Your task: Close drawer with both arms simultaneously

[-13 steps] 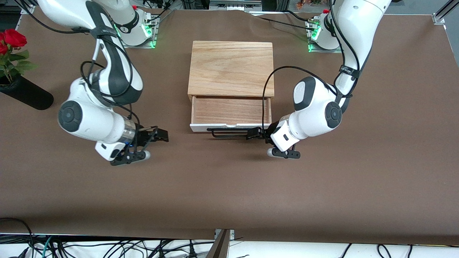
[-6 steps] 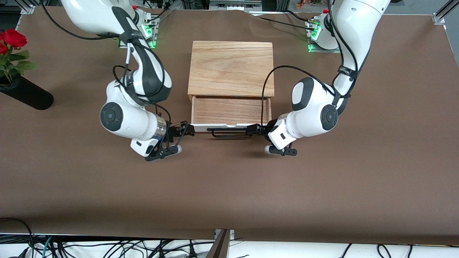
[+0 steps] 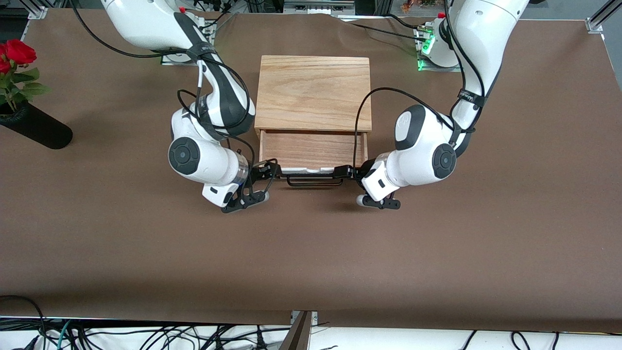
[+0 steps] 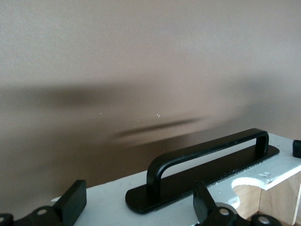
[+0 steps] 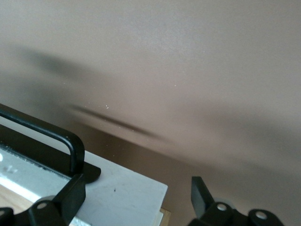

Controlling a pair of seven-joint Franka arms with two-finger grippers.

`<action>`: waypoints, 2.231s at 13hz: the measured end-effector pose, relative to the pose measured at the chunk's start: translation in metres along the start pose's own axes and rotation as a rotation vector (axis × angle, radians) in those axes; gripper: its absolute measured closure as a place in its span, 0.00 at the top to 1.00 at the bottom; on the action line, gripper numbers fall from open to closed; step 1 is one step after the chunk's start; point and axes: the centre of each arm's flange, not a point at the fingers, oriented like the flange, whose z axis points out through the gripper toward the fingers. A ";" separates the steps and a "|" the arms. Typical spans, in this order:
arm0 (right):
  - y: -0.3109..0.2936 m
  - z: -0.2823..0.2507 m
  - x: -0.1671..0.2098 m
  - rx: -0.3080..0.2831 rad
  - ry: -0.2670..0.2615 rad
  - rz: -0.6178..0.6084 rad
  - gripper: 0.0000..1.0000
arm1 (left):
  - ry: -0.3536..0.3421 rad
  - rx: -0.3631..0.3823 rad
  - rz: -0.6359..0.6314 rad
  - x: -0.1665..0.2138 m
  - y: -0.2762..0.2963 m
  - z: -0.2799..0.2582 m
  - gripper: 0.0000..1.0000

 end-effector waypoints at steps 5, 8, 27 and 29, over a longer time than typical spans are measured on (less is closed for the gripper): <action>-0.014 0.007 -0.004 -0.003 -0.012 -0.020 1.00 | -0.010 0.003 -0.002 -0.002 -0.002 0.003 1.00; -0.025 0.018 -0.011 -0.008 -0.061 -0.036 1.00 | -0.025 0.009 -0.009 -0.005 -0.006 0.009 1.00; -0.059 0.059 -0.061 -0.027 -0.398 -0.086 1.00 | -0.217 0.065 -0.006 -0.083 -0.010 0.021 1.00; -0.058 0.060 -0.061 -0.025 -0.407 -0.081 1.00 | -0.198 0.060 -0.015 -0.079 -0.014 0.008 1.00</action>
